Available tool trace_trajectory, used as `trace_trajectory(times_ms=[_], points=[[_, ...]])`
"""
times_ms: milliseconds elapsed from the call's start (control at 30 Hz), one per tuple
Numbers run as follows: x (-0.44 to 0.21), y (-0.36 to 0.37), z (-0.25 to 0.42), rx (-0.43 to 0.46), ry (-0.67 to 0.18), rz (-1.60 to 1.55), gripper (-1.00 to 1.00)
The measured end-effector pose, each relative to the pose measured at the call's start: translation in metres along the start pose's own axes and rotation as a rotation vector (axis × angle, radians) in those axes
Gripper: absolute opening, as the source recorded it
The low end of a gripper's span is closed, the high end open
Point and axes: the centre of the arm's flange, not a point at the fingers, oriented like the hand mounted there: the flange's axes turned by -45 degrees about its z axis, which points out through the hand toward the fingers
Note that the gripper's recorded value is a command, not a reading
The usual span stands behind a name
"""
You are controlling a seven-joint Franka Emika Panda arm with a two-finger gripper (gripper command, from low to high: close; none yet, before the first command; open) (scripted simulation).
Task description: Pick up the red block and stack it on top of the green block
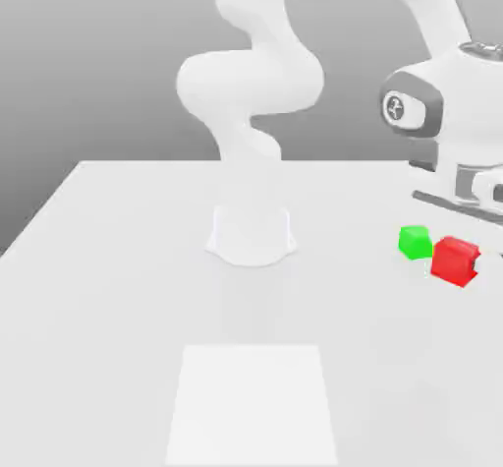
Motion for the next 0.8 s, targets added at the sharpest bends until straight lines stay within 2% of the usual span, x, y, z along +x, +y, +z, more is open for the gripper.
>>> trace_trajectory(times_ms=[200, 367, 800], points=[[0.101, -0.059, 0.004, 0.021, -0.014, -0.121, -1.0], [0.158, -0.123, 0.012, 0.042, -0.04, -0.214, -1.0], [0.168, -0.149, 0.061, 0.144, -0.032, -0.239, -1.0]])
